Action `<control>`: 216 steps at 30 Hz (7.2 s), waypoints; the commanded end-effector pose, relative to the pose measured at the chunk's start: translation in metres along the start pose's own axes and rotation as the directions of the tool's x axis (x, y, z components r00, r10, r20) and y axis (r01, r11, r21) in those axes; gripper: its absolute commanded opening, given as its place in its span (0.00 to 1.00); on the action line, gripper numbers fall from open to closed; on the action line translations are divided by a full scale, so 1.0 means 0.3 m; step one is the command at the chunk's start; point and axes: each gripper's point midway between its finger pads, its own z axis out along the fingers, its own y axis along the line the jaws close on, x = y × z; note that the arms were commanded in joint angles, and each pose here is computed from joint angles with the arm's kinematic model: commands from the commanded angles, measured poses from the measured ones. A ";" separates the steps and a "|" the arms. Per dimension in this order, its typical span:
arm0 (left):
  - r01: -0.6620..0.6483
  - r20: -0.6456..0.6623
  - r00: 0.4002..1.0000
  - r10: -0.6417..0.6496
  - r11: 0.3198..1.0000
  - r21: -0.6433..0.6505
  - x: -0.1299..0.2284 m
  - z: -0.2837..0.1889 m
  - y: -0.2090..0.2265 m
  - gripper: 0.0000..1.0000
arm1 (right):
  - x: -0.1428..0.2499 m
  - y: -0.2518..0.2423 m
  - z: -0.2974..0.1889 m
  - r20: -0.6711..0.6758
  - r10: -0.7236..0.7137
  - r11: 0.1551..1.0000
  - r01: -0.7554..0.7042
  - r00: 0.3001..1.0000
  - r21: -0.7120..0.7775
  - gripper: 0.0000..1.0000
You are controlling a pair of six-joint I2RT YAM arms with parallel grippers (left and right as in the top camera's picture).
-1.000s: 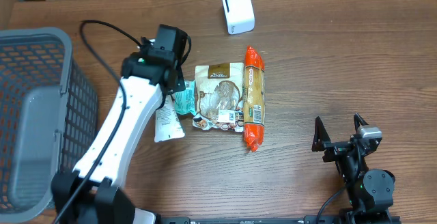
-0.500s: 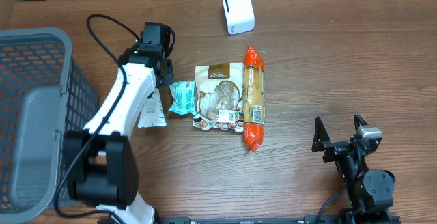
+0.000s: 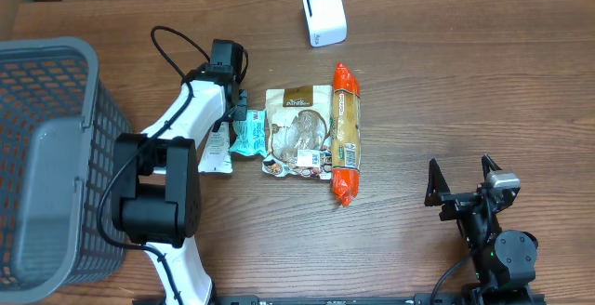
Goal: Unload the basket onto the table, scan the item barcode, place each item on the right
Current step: 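Carry the white tube out and lower it beside the teal packet, then release the white tube and pull the left gripper back, then move the right gripper over the spaghetti pack and lower onto it, then grasp the spaghetti pack with the right gripper and lift it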
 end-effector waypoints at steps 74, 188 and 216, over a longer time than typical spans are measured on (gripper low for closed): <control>0.169 0.211 0.944 -0.253 0.922 0.349 0.449 -1.108 0.140 1.00 | 0.010 0.016 0.002 -0.003 0.011 1.000 -0.011 1.000 -0.027 1.00; 0.252 0.330 0.865 -0.377 0.897 0.363 0.489 -0.796 0.062 1.00 | 0.271 0.455 0.529 -0.826 -0.192 0.978 0.028 0.529 -0.209 0.97; 0.252 0.312 0.876 -0.367 0.901 0.352 0.494 -0.781 0.056 1.00 | 0.419 0.364 0.533 -0.896 -0.161 0.977 -0.058 0.413 -0.203 0.81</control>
